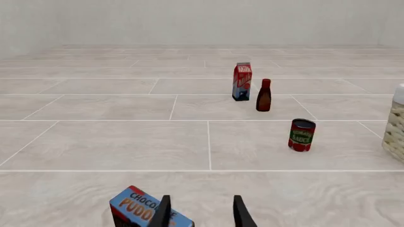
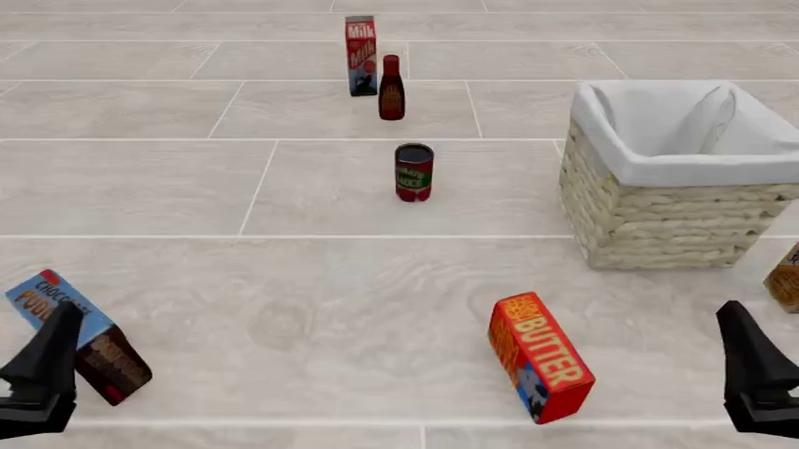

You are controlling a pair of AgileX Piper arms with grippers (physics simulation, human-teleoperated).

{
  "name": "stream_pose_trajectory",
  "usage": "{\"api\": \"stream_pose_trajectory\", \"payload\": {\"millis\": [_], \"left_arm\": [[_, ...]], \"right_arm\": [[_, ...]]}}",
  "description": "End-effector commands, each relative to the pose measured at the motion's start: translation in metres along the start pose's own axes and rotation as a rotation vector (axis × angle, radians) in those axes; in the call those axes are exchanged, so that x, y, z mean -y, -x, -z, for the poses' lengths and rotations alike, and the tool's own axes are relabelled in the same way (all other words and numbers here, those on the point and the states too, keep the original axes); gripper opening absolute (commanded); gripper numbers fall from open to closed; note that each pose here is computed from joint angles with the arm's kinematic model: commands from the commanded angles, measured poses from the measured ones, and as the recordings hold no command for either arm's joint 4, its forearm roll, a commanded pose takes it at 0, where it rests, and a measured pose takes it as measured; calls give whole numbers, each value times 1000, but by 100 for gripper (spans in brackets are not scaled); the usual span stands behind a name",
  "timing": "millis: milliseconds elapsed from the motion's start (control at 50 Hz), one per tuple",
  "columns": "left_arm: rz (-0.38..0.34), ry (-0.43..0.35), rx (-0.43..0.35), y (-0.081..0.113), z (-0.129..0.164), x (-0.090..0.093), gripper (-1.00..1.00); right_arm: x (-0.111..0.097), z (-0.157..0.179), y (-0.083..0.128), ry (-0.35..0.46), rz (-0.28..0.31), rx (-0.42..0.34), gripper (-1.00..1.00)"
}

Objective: Pick the tomato sauce and place it in the basket.

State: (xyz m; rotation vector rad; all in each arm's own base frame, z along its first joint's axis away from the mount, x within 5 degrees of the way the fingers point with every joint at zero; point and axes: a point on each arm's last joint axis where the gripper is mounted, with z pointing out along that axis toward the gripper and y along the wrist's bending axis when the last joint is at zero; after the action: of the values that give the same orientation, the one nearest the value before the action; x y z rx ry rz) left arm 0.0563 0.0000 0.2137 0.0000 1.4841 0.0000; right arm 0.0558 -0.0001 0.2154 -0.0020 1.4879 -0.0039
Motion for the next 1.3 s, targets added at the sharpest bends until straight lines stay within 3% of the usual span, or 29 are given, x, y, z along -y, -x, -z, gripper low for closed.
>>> {"api": "stream_pose_trajectory", "payload": {"millis": [20, 440, 540, 580, 600, 720, 760, 840, 860, 900, 940, 1040, 1160, 1300], "left_arm": [[0, 0, -1, 1, 0, 0, 100], [0, 0, -1, 1, 0, 0, 100], [0, 0, -1, 1, 0, 0, 100], [0, 0, -1, 1, 0, 0, 100], [0, 0, -1, 1, 0, 0, 100], [0, 0, -1, 1, 0, 0, 100], [0, 0, -1, 1, 0, 0, 100], [0, 0, -1, 1, 0, 0, 100], [0, 0, -1, 1, 0, 0, 100], [0, 0, -1, 1, 0, 0, 100], [0, 0, -1, 1, 0, 0, 100], [0, 0, -1, 1, 0, 0, 100], [0, 0, -1, 1, 0, 0, 100], [0, 0, -1, 1, 0, 0, 100]], "right_arm": [[0, 0, -2, 9, 9, -20, 100], [-1, 0, -5, 17, 8, -26, 100], [-4, -3, 1, 60, -47, -26, 100], [-4, -9, 3, 59, -43, -42, 100], [-4, -12, 6, 56, -30, -41, 100], [-7, -17, 32, 94, -79, -33, 100], [-9, -21, 48, 127, -43, -30, 100], [-11, -24, 66, 152, -29, -24, 100], [-12, -29, 79, 161, 9, -18, 100], [-12, -31, 84, 153, 37, -18, 100], [-13, -43, 93, 143, 51, -55, 100], [-26, -62, 119, 246, 88, -66, 100], [-46, -90, 133, 335, 66, -116, 100], [-77, -120, 139, 450, 87, -166, 100]]}}
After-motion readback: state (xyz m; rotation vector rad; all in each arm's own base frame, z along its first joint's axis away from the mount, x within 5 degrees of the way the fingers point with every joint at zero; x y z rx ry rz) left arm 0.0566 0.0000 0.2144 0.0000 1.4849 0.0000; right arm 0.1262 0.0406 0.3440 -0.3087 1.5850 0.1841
